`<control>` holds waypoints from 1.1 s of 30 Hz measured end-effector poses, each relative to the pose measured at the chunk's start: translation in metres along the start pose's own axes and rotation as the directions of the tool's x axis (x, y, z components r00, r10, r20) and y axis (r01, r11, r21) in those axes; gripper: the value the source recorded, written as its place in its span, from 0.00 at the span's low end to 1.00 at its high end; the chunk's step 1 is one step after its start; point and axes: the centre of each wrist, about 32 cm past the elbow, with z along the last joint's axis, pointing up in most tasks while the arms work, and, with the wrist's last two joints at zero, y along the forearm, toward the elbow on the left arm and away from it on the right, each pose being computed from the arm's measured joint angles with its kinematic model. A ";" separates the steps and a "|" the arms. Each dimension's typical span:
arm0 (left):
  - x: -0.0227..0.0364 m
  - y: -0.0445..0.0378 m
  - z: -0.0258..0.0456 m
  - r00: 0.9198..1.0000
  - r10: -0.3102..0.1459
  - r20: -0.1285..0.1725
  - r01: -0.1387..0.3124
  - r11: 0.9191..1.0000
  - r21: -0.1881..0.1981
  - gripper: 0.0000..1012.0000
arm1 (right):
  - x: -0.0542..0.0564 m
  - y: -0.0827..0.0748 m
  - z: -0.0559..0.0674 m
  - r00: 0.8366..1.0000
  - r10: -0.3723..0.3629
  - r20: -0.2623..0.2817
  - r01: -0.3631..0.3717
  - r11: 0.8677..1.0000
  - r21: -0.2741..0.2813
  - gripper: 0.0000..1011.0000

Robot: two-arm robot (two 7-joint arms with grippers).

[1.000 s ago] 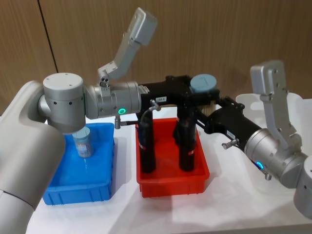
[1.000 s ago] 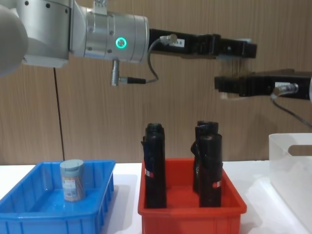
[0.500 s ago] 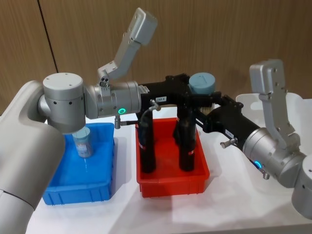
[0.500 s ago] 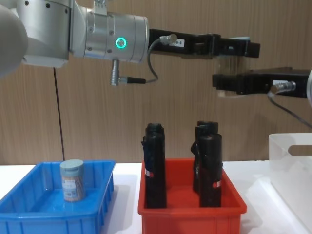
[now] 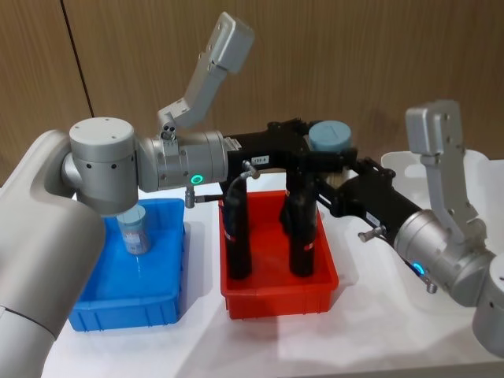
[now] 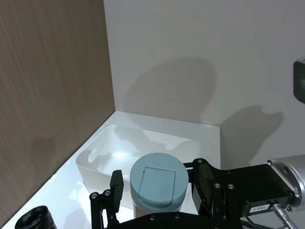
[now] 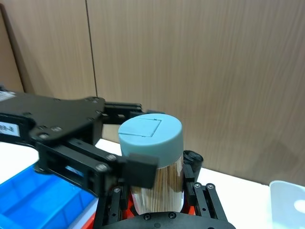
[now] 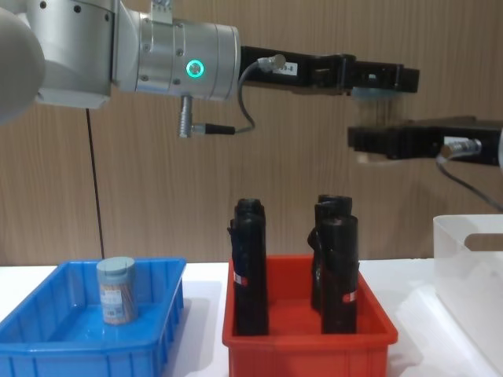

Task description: Pick the cotton swabs from the blue box and place them into the white box.

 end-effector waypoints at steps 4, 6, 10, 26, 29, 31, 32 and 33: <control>0.0000 0.0000 0.0000 1.000 0.000 0.000 0.000 1.000 0.000 0.99 | 0.003 -0.003 -0.005 1.000 -0.019 -0.007 0.019 1.000 -0.015 0.65; 0.0000 0.0000 0.0000 1.000 0.000 0.000 0.000 1.000 0.000 0.99 | 0.005 -0.004 -0.007 1.000 -0.029 -0.011 0.029 0.999 -0.021 0.65; 0.0000 0.0000 0.0000 1.000 0.000 0.000 0.000 1.000 0.000 0.99 | 0.010 -0.008 -0.012 0.998 -0.057 -0.019 0.057 0.998 -0.040 0.65; 0.0000 0.0000 0.0000 1.000 0.000 0.000 0.000 1.000 0.000 0.99 | 0.047 -0.028 -0.032 0.972 -0.235 -0.020 0.231 0.966 -0.113 0.65; 0.0000 0.0000 0.0000 1.000 0.000 0.000 0.000 1.000 0.000 0.99 | 0.056 -0.030 -0.036 0.963 -0.269 -0.012 0.265 0.955 -0.133 0.65; 0.0000 0.0000 0.0000 1.000 0.000 0.000 0.000 1.000 0.000 0.99 | 0.063 -0.030 -0.038 0.956 -0.292 -0.005 0.288 0.946 -0.148 0.65; 0.0000 0.0000 0.0000 1.000 0.000 0.000 0.000 1.000 0.000 0.99 | 0.065 -0.030 -0.039 0.955 -0.298 -0.004 0.294 0.943 -0.153 0.65; 0.0000 0.0000 0.0000 1.000 0.000 0.000 0.000 1.000 0.000 0.99 | 0.067 -0.030 -0.040 0.953 -0.304 -0.002 0.300 0.940 -0.159 0.65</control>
